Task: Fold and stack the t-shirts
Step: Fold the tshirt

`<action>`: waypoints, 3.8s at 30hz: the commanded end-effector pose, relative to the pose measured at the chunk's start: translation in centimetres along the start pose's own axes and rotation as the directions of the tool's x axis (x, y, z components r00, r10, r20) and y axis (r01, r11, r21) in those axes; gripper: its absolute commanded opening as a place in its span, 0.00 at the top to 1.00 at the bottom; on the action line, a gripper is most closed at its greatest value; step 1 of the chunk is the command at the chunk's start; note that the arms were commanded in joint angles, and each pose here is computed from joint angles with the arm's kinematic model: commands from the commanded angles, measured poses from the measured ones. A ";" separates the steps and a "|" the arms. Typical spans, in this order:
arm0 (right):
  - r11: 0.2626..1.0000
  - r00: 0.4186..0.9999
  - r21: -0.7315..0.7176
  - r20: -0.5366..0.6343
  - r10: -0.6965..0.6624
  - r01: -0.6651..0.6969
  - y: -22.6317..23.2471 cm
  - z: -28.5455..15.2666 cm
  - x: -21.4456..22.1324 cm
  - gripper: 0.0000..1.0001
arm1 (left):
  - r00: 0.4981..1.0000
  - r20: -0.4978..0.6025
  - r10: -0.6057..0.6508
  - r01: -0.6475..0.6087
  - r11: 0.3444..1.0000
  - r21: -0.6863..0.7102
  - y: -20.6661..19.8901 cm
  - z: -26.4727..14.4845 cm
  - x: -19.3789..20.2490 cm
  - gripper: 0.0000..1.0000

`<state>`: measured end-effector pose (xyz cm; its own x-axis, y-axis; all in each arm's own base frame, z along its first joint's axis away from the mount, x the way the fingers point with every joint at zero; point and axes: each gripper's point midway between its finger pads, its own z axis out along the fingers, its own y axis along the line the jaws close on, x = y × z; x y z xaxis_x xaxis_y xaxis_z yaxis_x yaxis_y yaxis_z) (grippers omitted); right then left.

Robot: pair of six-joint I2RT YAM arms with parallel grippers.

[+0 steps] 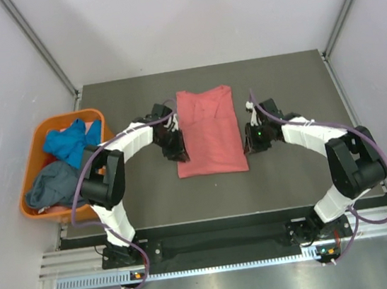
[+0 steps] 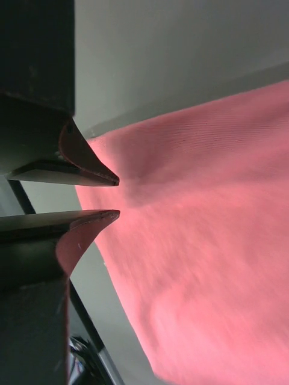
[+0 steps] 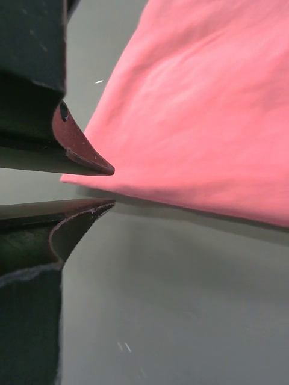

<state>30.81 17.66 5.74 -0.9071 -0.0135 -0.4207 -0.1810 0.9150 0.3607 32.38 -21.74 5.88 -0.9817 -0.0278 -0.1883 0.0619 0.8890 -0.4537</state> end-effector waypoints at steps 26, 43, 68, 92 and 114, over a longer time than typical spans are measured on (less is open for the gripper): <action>0.996 0.999 -0.086 0.034 -0.009 0.012 0.9 1.2 3.0 0.68 | 1.000 0.026 -0.008 0.011 0.993 -0.117 2.6 -0.7 3.6 0.66; 0.996 0.995 0.046 0.077 0.067 -0.071 -2.6 0.8 7.3 1.00 | 0.998 0.037 -0.060 0.067 0.969 -0.237 5.8 -0.5 5.9 1.00; 0.997 0.982 -0.027 0.173 0.070 -0.066 0.5 -3.5 3.3 0.80 | 0.970 0.231 0.081 -0.096 0.994 0.052 -4.0 -1.4 -9.4 0.86; 0.986 0.994 -0.168 0.106 0.015 0.003 3.8 8.6 -9.9 0.81 | 0.946 0.298 0.124 -0.120 0.992 -0.031 -0.7 4.2 -15.1 0.86; 0.984 0.983 -0.034 0.060 0.175 -0.173 1.6 -1.8 -0.5 0.60 | 0.980 0.185 0.078 -0.073 0.997 -0.032 -1.3 -2.7 -7.0 0.62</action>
<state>33.33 20.41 8.95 -0.8825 0.1123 -0.4567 -0.1353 0.8694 0.4753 43.90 -21.29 9.02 -0.8895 -0.0465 -0.4546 0.1397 0.9195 -0.3673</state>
